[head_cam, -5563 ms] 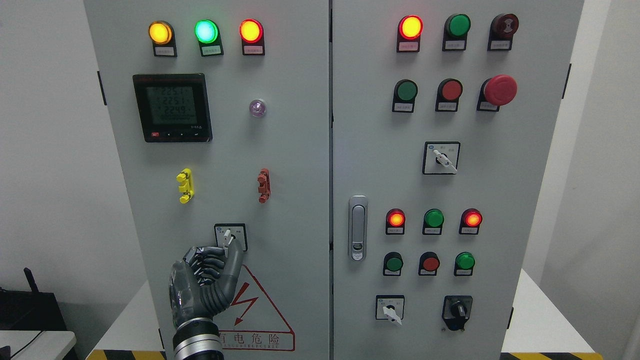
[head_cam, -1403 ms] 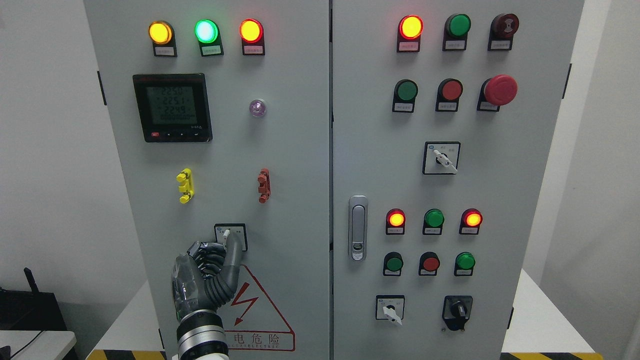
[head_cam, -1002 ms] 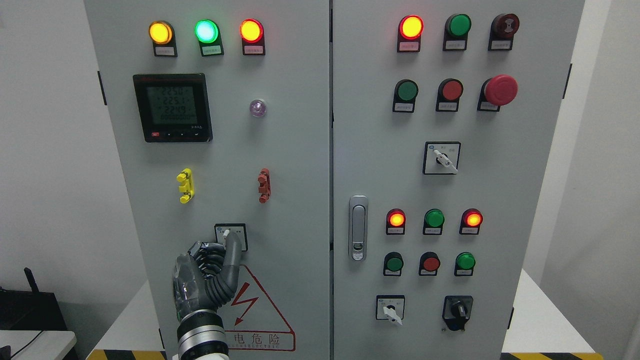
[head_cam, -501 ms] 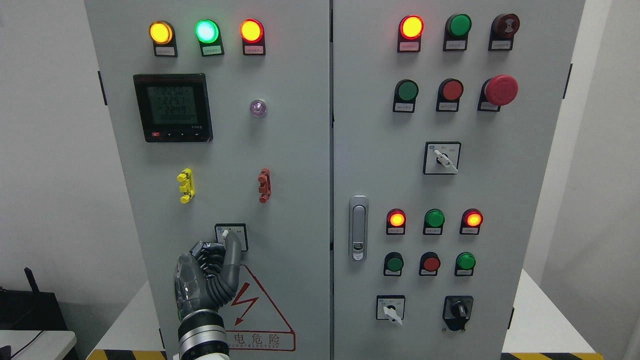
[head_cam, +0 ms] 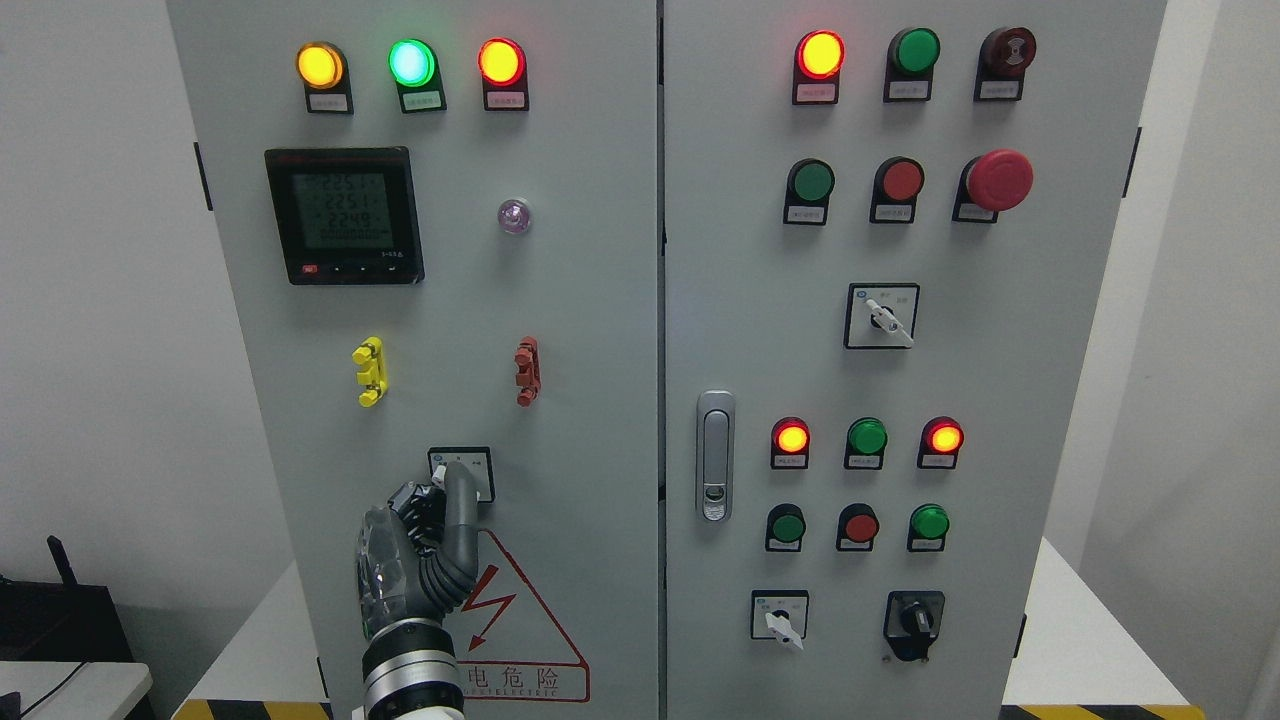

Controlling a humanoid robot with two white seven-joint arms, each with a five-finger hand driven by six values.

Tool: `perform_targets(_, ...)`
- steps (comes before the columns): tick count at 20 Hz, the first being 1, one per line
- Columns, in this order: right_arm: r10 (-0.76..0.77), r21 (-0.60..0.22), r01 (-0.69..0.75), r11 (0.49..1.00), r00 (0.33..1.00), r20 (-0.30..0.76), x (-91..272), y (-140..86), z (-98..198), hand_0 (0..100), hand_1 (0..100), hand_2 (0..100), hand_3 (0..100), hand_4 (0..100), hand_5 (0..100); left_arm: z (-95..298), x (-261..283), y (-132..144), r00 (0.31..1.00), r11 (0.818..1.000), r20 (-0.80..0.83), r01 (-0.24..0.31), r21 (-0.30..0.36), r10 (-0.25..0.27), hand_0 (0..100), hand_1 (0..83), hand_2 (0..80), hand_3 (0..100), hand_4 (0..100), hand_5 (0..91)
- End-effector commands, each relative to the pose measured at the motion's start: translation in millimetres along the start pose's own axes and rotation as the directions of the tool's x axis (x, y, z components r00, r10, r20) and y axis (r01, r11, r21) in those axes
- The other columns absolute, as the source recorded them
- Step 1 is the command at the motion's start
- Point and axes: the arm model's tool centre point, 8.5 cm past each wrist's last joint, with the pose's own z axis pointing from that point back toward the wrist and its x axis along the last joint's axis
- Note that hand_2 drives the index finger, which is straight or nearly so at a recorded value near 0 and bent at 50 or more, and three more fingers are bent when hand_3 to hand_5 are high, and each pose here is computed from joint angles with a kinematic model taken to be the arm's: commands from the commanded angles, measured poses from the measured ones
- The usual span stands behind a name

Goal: Turn on light switch 1

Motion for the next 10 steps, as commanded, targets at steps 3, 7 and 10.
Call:
perform_targets(3,-0.008,0.004,0.008,1.0,1.0,-0.001,-0.1,1.3,0.1,12,39,0,0,0,0,0.6,1.0,-0.5,1.0,1.0,0.006,-0.004,0.005,0.004,51,21.2,62.9,85,85,75.9)
perform_targets(7,-0.008,0.002,0.008,1.0,1.0,-0.001,-0.1,0.3,0.0,12,39,0,0,0,0,0.6,1.0,-0.5,1.0,1.0,0.006,-0.004,0.005,0.004,53,19.8,63.0,85,85,75.9)
perform_targets(10,-0.008,0.004,0.008,1.0,1.0,-0.001,-0.1,1.3,0.1,12,39,0,0,0,0,0.9,0.4,-0.4,1.0,1.0,0.005,-0.004,0.005,0.004,54,18.5,63.1,85,85,75.9)
